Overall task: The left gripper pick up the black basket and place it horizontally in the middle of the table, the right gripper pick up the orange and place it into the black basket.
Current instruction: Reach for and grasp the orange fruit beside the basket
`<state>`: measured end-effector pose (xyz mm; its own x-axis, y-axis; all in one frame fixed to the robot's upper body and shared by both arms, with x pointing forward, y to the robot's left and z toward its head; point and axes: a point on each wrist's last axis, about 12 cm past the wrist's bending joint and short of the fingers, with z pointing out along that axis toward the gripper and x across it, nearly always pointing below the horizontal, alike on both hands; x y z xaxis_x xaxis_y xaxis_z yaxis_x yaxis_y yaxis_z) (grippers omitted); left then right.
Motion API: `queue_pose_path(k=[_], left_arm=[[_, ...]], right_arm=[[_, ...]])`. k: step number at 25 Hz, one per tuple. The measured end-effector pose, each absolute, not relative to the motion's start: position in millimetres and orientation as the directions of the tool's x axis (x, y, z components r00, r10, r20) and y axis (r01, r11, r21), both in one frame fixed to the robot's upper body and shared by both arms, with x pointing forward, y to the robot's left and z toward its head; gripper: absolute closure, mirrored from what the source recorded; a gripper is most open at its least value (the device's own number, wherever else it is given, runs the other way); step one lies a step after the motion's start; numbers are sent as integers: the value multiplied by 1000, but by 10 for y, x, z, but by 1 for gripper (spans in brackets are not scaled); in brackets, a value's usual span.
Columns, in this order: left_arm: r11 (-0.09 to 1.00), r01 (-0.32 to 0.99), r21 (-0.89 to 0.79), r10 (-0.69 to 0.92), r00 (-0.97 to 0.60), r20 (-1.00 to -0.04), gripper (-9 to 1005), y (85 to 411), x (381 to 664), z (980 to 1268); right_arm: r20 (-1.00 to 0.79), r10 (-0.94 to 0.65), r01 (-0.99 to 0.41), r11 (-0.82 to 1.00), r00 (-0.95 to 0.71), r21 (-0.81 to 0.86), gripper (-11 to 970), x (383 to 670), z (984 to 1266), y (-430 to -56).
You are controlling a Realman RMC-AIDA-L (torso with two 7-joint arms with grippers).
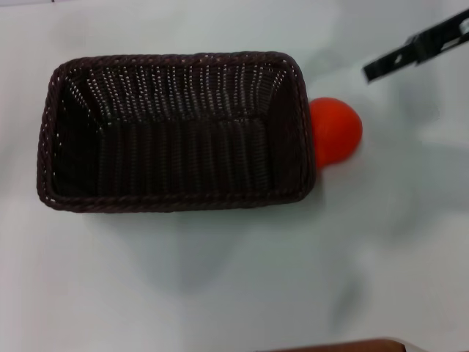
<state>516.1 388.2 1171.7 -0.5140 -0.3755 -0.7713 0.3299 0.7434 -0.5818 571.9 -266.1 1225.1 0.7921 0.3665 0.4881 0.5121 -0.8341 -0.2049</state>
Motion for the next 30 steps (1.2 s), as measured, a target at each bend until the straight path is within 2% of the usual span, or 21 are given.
queue_pose_path(k=[5, 10, 20, 30], left_arm=[[734, 321, -598, -390, -521, -759, 261, 3938, 5144, 11643], [736, 322, -596, -387, -522, -760, 260, 3974, 5147, 11661], [739, 326, -590, -385, -514, -767, 260, 3984, 5171, 11683], [727, 343, -594, -381, -518, -766, 261, 3949, 5239, 11675]], right_arm=[[343, 438, 532, -807, 831, -258, 154, 5764, 11908, -2370], [292, 395, 476, -827, 871, -300, 157, 5826, 11651, -2336], [328, 318, 413, -866, 890, -282, 164, 5915, 11611, -2359], [256, 364, 420, -882, 896, -215, 171, 5975, 11453, -2317]])
